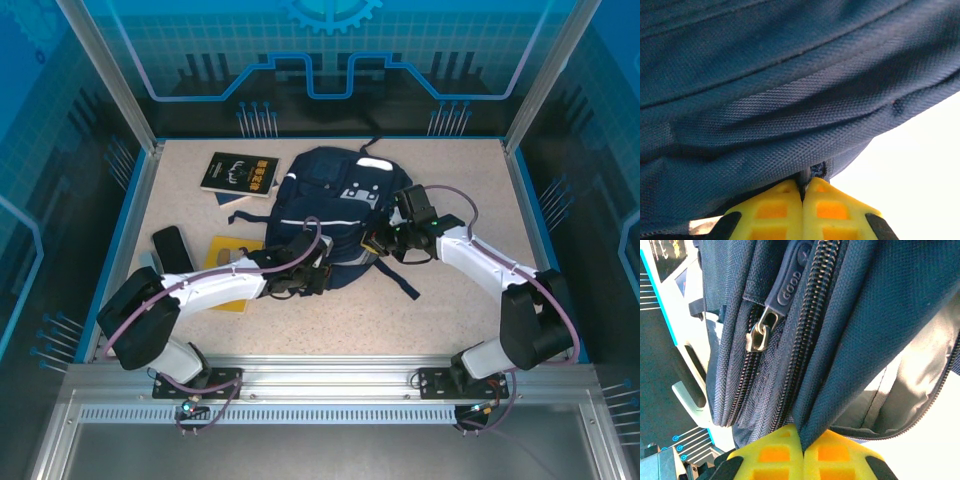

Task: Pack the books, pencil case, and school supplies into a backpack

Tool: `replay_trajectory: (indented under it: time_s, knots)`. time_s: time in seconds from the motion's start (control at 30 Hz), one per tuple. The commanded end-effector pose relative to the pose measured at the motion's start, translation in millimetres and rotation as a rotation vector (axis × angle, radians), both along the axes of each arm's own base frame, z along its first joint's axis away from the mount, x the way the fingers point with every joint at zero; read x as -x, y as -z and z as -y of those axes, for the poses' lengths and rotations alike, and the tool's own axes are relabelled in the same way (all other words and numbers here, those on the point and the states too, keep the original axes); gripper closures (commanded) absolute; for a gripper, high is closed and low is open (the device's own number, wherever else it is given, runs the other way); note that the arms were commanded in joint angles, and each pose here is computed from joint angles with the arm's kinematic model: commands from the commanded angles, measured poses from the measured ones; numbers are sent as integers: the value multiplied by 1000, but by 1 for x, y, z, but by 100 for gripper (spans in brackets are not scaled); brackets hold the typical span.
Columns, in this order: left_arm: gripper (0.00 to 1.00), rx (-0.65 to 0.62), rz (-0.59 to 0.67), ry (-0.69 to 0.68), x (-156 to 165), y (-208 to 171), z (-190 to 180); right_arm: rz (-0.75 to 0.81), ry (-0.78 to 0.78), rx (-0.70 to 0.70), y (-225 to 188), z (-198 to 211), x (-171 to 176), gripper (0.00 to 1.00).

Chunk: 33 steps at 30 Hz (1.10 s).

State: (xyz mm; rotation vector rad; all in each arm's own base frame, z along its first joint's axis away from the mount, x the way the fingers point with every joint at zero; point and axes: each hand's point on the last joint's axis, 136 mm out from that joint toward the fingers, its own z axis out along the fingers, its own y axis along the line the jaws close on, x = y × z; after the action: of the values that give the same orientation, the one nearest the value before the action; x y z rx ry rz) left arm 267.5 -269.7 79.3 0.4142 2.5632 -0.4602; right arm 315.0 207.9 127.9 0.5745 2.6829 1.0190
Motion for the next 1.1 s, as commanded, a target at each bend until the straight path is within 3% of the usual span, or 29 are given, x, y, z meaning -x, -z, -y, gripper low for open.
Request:
replay_trajectory:
  time_s: [0.0,0.37,0.57,0.7,0.8,0.87,1.07]
  knots:
    - [100,-18,68,-17,-8,-13,-8,66,20,30,-21,13,-6,100]
    - [100,-78,79,-48,1,-4,-33,48,159,148,4,78,-19,100]
    - [100,15,81,10,-8,-11,-4,59,120,139,11,82,-26,100]
    - [100,132,112,110,-11,-34,31,62,76,107,6,75,-18,76]
    - [100,191,129,174,-10,-50,52,57,106,144,2,86,-3,51]
    - [100,213,138,211,-8,-57,64,53,138,159,-1,95,7,40]
    - [100,280,120,297,-2,-63,105,21,214,197,-7,116,35,29]
